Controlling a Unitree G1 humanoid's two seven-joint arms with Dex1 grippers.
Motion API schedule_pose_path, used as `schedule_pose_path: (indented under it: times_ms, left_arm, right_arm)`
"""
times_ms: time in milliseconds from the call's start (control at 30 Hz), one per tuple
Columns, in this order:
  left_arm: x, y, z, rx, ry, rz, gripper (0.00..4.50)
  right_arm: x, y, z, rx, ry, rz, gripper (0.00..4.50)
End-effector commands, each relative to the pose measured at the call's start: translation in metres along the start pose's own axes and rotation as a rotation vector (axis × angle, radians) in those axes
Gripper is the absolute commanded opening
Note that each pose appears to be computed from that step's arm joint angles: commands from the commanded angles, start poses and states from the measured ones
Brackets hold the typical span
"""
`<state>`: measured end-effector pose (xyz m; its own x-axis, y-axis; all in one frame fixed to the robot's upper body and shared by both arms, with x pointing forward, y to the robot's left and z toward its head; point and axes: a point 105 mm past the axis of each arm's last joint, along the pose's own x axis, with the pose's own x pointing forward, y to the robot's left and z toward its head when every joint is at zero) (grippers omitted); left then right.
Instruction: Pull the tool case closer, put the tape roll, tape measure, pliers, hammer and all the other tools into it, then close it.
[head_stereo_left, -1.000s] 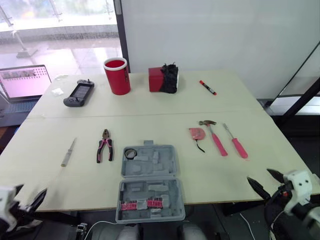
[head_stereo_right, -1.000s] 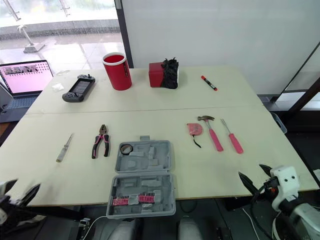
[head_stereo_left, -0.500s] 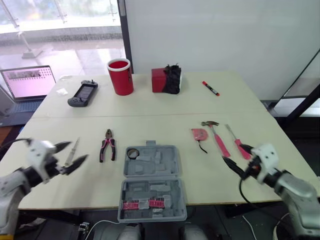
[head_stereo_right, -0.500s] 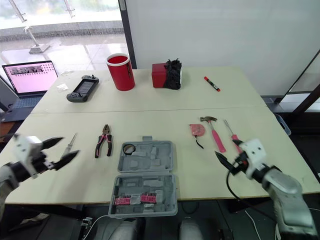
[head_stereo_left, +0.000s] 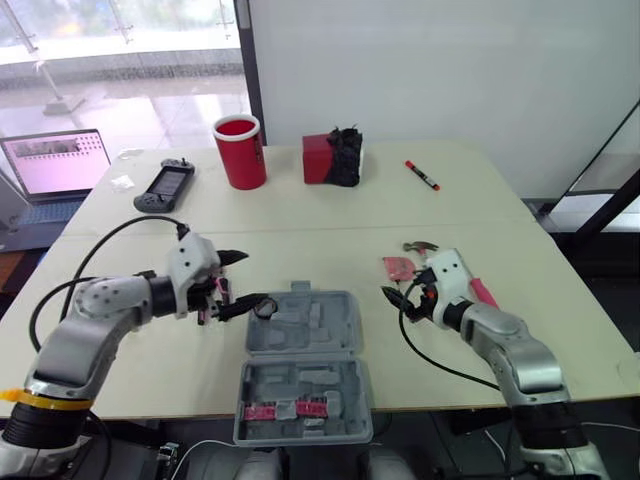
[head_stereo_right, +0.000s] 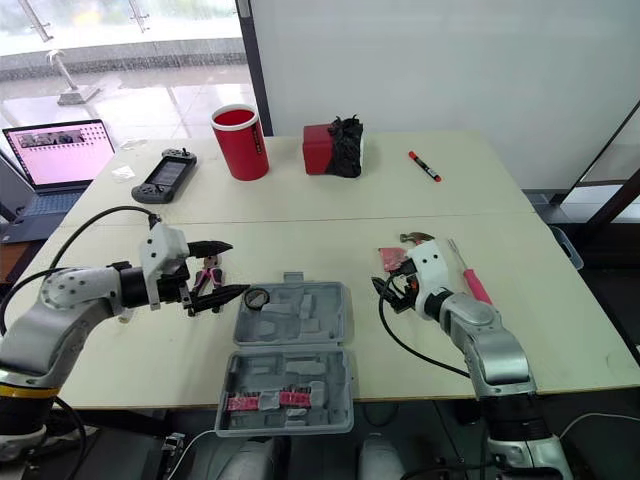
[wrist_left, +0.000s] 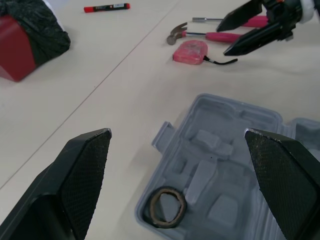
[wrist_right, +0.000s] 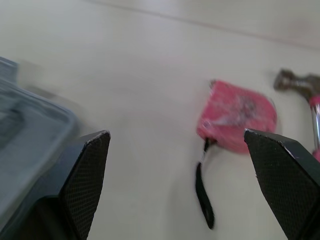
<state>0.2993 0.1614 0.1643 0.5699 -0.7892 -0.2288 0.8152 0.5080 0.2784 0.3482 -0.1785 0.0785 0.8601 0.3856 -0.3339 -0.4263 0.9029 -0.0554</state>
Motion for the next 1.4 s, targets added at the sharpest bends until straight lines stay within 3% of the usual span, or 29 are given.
schedule_pose_path:
  times_ms: [33, 233, 267, 367, 567, 600, 1100, 1200, 1400]
  left_arm:
    - [0.003, -0.004, 0.011, 0.029, -0.041, 0.004, 4.47]
    - [0.005, -0.012, 0.003, 0.048, -0.020, 0.007, 4.47]
    - [0.004, -0.011, 0.001, 0.053, -0.012, 0.018, 4.50]
    - [0.001, -0.010, -0.003, 0.050, -0.003, 0.039, 4.50]
    - [0.003, -0.013, -0.008, 0.041, 0.003, 0.043, 4.50]
    - [0.003, -0.013, -0.008, 0.040, 0.003, 0.043, 4.50]
    - [0.008, -0.013, -0.018, 0.020, 0.013, 0.031, 4.50]
    - [0.008, -0.015, -0.021, 0.013, 0.017, 0.023, 4.50]
    - [0.010, -0.015, -0.023, 0.006, 0.013, 0.030, 4.50]
  right_arm:
    - [0.011, -0.003, 0.001, 0.007, 0.019, -0.037, 4.50]
    - [0.029, -0.009, -0.011, 0.029, 0.085, -0.079, 4.50]
    - [0.032, -0.010, -0.015, 0.037, 0.108, -0.086, 4.25]
    - [0.036, -0.014, -0.020, 0.093, 0.111, -0.106, 3.20]
    - [0.046, -0.010, -0.015, 0.102, 0.086, -0.112, 0.20]
    - [0.047, -0.008, -0.014, 0.104, 0.084, -0.107, 0.09]
    - [0.035, 0.003, -0.024, 0.079, 0.138, -0.021, 0.09]
    - [0.029, -0.002, -0.022, 0.083, 0.143, -0.022, 0.95]
    - [0.029, -0.007, -0.019, 0.043, 0.155, -0.036, 3.90]
